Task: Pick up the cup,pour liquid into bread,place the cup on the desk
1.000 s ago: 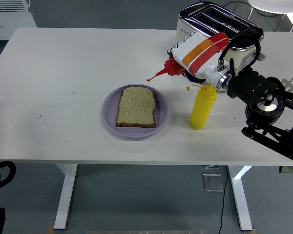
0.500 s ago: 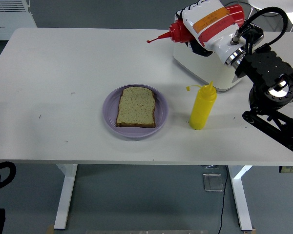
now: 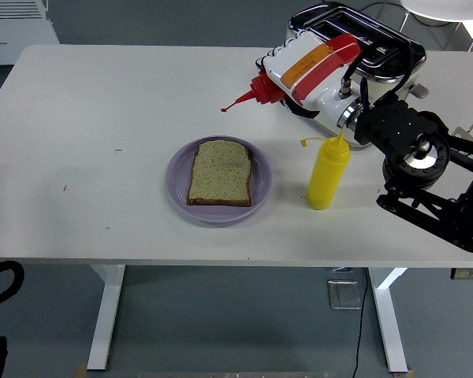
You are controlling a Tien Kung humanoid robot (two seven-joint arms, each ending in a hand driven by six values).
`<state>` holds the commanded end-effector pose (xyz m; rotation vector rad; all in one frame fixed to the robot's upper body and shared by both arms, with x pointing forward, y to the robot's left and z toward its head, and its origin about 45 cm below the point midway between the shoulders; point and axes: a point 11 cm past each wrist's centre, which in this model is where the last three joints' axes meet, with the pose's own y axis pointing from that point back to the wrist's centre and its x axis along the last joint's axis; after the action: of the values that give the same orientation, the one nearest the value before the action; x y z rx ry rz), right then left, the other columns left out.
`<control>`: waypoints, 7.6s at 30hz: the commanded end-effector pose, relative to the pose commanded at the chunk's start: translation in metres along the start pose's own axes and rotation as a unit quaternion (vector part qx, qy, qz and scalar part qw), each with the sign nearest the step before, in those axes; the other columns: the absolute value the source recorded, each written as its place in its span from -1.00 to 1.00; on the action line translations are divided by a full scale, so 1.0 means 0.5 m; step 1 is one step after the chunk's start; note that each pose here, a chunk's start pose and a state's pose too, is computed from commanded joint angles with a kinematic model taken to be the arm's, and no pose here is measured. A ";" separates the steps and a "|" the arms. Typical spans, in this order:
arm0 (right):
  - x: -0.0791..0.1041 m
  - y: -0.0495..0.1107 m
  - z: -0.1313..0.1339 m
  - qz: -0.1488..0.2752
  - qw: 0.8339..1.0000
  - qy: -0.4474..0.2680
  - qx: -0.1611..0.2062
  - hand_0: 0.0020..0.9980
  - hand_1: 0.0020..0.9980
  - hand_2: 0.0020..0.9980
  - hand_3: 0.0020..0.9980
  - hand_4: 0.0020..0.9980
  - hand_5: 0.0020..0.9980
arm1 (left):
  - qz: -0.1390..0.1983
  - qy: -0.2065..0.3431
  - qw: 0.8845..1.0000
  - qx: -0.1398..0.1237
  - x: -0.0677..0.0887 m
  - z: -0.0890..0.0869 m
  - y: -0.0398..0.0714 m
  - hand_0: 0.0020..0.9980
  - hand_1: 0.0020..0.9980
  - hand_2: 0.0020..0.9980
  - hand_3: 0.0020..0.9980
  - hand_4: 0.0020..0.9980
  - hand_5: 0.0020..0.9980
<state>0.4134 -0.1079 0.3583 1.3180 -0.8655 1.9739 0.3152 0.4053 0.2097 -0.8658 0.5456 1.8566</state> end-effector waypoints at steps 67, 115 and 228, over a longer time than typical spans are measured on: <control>-0.235 0.376 0.184 0.328 0.610 -0.654 -0.303 -0.15 -0.26 -0.17 -0.02 -0.39 -0.81 | -0.003 -0.001 1.000 0.014 -0.006 -0.019 0.002 0.61 0.48 0.46 0.43 -0.02 1.00; -0.369 0.360 0.091 0.232 0.594 -0.683 -0.357 -0.21 -0.25 -0.18 -0.01 -0.36 -0.72 | -0.002 0.001 1.000 0.011 -0.007 -0.017 0.000 0.62 0.48 0.46 0.43 -0.02 1.00; -0.332 0.464 0.085 0.221 0.701 -0.592 -0.331 0.94 0.74 0.93 0.98 0.68 -0.64 | -0.006 0.000 1.000 0.008 -0.011 -0.013 -0.003 0.62 0.48 0.46 0.43 -0.02 1.00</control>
<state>0.3099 -0.3024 0.1722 1.9152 -2.3721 0.5811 0.3202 0.3980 0.2098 -0.8559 0.5540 1.8390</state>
